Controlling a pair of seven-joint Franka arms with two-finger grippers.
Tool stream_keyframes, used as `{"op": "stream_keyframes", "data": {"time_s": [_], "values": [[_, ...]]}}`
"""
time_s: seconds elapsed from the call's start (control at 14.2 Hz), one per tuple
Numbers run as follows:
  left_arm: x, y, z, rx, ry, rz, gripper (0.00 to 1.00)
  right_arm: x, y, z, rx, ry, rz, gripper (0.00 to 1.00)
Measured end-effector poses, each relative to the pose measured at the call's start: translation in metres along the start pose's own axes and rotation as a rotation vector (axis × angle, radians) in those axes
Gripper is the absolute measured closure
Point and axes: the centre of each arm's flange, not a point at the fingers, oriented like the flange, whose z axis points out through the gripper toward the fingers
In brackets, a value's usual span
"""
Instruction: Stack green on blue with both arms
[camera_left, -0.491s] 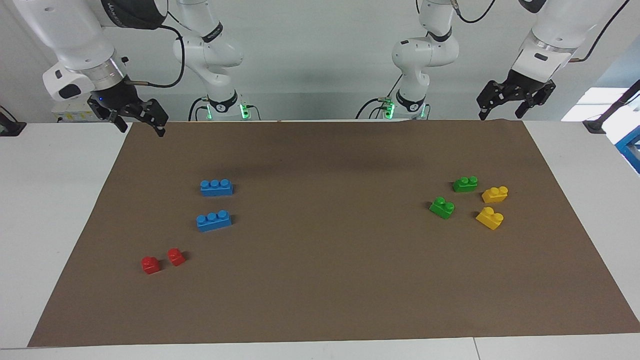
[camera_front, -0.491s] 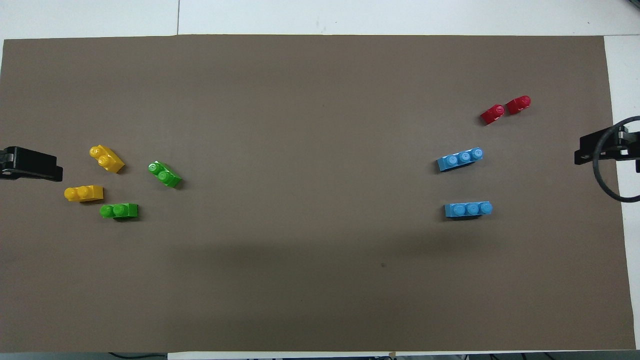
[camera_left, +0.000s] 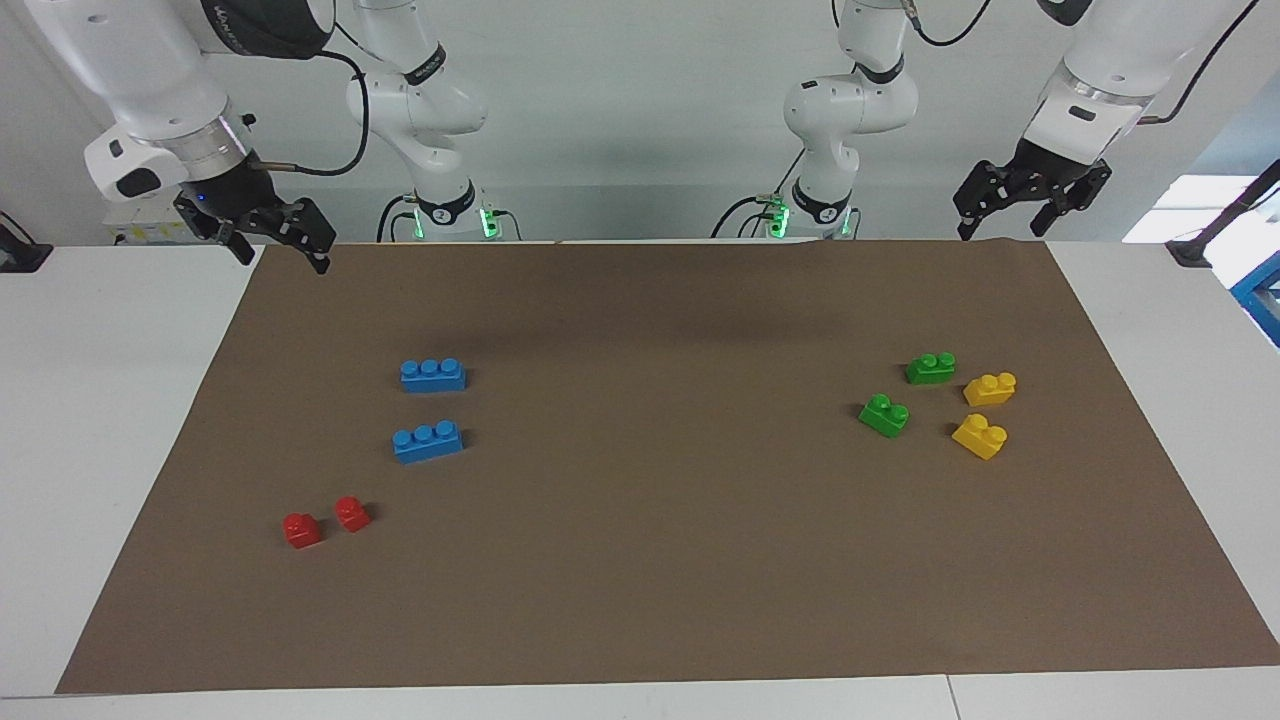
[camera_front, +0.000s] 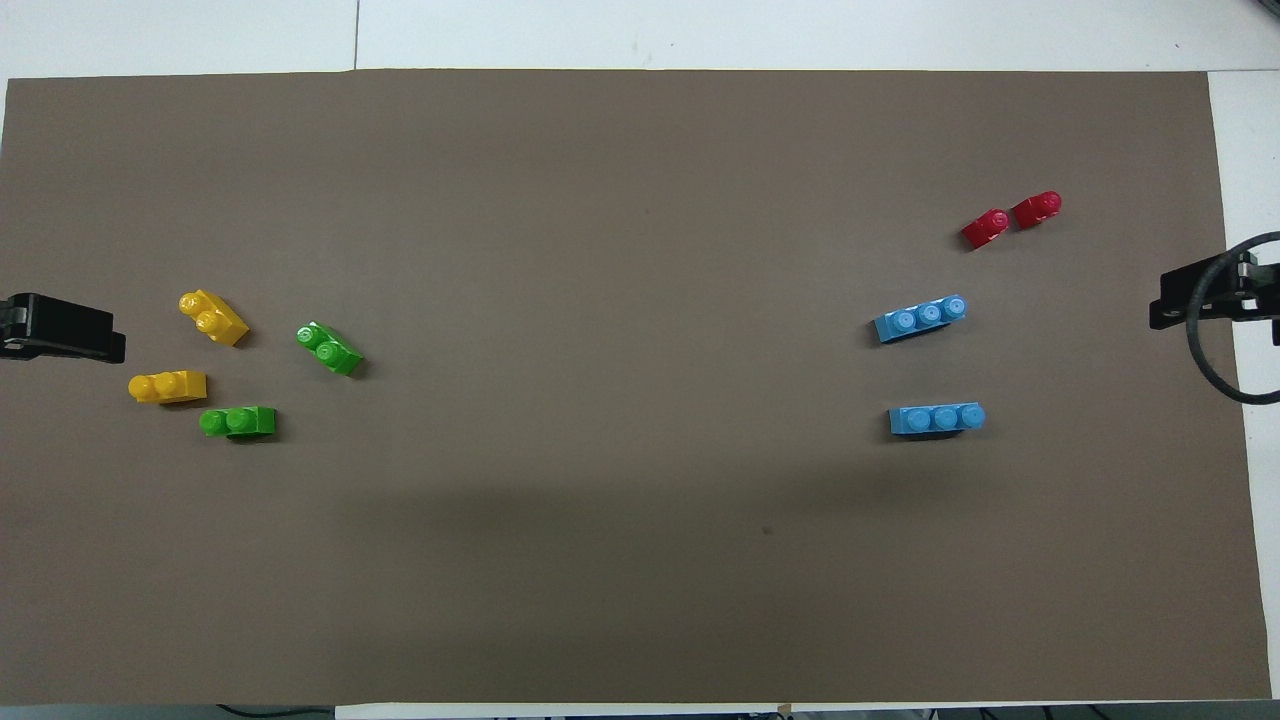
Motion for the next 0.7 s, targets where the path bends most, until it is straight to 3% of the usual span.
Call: {"op": "stream_keyframes", "data": {"time_s": [0.28, 0.49, 0.7], "values": [[-0.005, 0.0, 0.007, 0.002, -0.016, -0.075, 0.0, 0.001, 0.01, 0.0, 0.002, 0.004, 0.0, 0.0], [-0.011, 0.003, 0.026, -0.007, -0.006, -0.208, 0.0, 0.008, 0.023, -0.003, 0.007, 0.052, 0.003, 0.0], [-0.015, 0.009, 0.063, -0.029, 0.038, -0.407, 0.0, 0.012, 0.019, 0.003, 0.021, 0.067, 0.173, 0.02]]}}
